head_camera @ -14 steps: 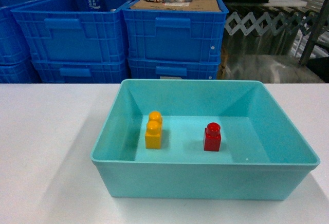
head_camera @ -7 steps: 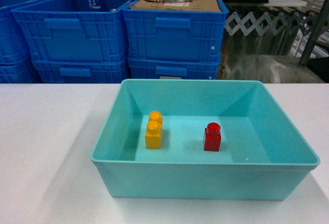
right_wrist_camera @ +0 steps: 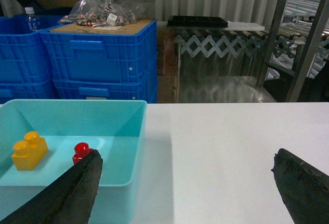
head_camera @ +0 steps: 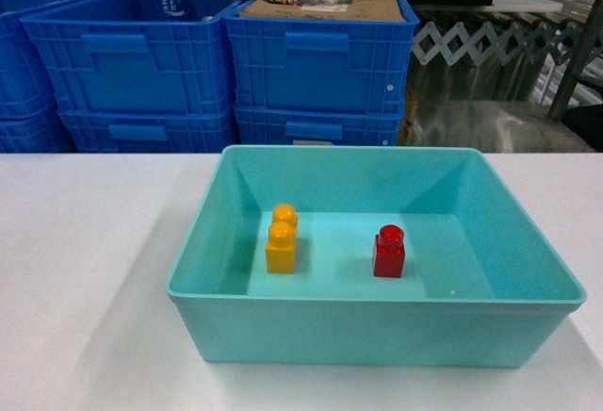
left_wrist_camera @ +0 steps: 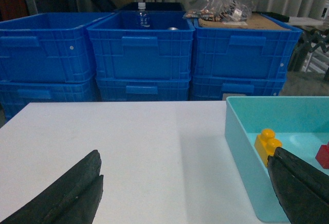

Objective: Pick red block from blue box to shelf

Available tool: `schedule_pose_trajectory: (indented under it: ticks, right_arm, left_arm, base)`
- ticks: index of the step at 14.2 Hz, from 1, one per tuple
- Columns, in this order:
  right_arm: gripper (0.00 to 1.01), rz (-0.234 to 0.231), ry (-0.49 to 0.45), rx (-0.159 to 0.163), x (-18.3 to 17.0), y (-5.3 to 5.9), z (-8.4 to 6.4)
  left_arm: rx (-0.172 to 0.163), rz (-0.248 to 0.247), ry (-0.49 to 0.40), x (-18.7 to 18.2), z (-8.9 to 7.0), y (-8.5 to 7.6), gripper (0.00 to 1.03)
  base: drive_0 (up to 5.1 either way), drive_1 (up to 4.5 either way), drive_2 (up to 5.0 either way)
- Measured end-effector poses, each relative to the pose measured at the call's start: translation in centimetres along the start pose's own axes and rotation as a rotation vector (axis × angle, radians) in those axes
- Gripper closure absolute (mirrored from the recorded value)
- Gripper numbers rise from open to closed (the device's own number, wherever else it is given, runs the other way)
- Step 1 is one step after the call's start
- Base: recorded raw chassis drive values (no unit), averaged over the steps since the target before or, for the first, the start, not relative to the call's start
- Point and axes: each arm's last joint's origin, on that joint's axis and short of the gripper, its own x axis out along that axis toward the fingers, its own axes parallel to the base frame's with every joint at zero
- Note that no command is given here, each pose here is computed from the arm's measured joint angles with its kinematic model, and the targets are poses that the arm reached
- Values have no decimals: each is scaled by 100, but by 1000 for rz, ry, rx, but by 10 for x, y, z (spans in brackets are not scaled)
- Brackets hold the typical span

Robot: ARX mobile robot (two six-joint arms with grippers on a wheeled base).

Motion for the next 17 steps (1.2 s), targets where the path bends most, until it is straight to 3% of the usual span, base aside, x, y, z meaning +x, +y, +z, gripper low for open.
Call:
schedule_pose_trajectory:
  ticks: [17]
  right_arm:
    - [3,0,0,0,0,0,0]
  left_arm:
    - [0,0,0,0,0,0,5]
  base:
    - [0,0,0]
